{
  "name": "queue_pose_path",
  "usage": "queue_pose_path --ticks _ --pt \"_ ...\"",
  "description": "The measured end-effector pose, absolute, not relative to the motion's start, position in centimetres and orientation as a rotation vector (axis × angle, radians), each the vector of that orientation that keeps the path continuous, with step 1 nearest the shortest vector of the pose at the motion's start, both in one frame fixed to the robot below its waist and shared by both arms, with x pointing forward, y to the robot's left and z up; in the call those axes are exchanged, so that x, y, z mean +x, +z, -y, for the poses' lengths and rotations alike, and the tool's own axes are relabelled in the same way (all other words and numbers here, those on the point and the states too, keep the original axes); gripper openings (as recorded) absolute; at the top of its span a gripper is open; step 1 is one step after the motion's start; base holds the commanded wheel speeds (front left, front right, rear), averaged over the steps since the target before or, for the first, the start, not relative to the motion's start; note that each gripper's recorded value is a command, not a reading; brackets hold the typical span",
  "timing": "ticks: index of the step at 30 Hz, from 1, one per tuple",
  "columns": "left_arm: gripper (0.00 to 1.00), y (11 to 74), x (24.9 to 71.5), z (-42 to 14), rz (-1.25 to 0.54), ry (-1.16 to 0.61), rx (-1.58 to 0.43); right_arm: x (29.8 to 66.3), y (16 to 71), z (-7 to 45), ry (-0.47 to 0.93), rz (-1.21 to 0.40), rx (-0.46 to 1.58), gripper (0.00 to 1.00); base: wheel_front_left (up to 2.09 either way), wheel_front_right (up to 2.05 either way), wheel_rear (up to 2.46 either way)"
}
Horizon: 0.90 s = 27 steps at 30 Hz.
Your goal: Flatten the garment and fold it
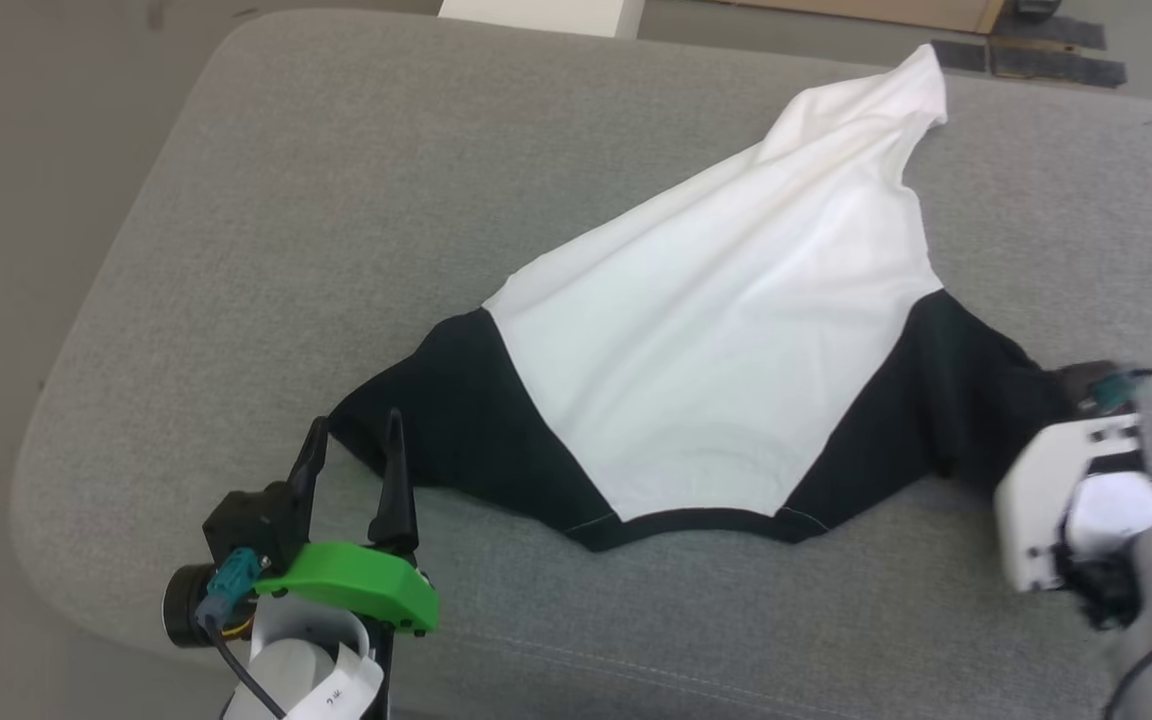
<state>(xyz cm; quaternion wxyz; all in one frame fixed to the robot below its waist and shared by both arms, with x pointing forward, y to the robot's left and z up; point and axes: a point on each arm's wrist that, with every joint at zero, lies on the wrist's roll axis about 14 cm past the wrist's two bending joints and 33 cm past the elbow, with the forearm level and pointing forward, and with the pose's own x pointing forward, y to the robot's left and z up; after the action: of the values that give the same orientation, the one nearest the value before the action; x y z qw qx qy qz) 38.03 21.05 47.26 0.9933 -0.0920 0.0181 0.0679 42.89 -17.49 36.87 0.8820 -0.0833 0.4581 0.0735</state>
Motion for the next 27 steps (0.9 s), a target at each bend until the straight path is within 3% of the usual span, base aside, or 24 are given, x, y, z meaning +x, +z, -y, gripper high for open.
queue_pose_path --ticks 7,11,12,13,19,27 --pt "1.0 47.5 38.3 -21.8 -0.026 0.154 -0.176 46.7 41.1 28.2 -0.094 -0.913 -0.303 0.0 0.0 0.0 0.0" --pt "1.0 47.3 38.2 -22.1 -0.035 0.165 -0.173 47.9 42.0 29.5 -0.147 -0.893 -0.308 0.0 0.0 0.0 0.0" --pt "1.0 47.2 38.2 -22.2 -0.035 0.166 -0.173 47.9 42.0 29.5 -0.153 -0.891 -0.293 0.17 0.0 0.0 0.0" --pt "1.0 47.3 38.1 -22.2 -0.033 0.167 -0.172 47.8 41.8 29.3 -0.156 -0.893 -0.275 1.0 0.0 0.0 0.0" --pt "1.0 47.8 38.0 -22.2 -0.017 0.161 -0.168 47.6 42.6 28.3 -0.155 -0.837 -0.188 1.0 0.0 0.0 0.0" --pt "1.0 48.3 37.8 -21.2 -0.012 0.115 -0.159 49.0 51.7 25.2 -0.086 -0.362 0.06 1.0 0.0 0.0 0.0"
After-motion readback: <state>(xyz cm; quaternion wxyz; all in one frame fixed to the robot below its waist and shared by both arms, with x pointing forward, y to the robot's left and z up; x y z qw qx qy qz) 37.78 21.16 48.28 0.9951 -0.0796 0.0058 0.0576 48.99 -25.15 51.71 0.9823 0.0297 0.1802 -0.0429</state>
